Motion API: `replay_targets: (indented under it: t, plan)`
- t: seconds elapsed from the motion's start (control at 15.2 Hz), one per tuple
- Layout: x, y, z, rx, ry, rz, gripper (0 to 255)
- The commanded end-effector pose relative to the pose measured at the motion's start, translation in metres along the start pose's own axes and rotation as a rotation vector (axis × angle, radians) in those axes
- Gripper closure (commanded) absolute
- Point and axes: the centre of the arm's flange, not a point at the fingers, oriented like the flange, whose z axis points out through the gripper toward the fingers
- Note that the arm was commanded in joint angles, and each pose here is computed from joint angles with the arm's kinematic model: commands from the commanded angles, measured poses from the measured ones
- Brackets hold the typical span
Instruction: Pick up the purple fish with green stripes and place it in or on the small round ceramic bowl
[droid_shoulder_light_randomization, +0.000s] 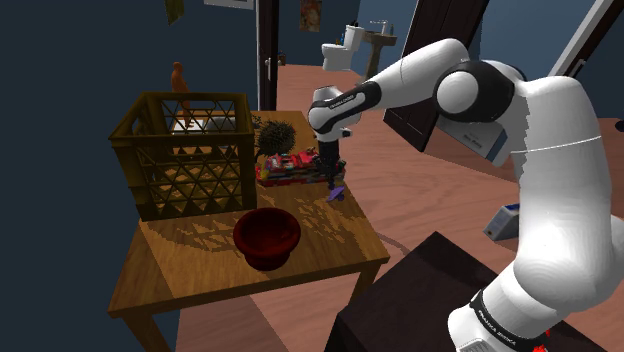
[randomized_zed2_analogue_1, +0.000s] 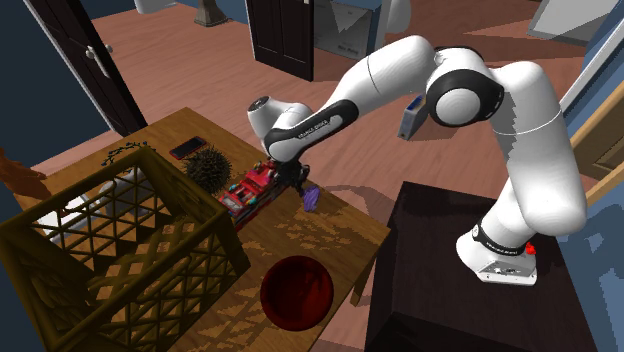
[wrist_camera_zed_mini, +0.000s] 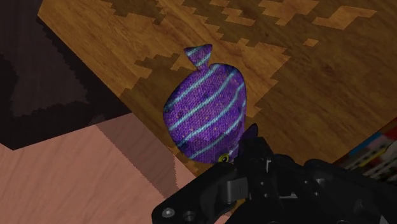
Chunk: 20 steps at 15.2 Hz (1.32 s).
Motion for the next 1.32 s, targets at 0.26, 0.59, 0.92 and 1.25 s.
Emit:
replay_targets:
  t: [0.26,0.59,0.92,1.25]
  plan:
    - [-0.020,-0.012,-0.007,-0.051,0.084,0.102,0]
    - [-0.053,-0.039,0.001,-0.146,0.236,0.285,0]
    - [-0.048,-0.035,0.024,-0.146,0.236,0.285,0]
    - [-0.048,-0.035,0.024,-0.146,0.236,0.285,0]
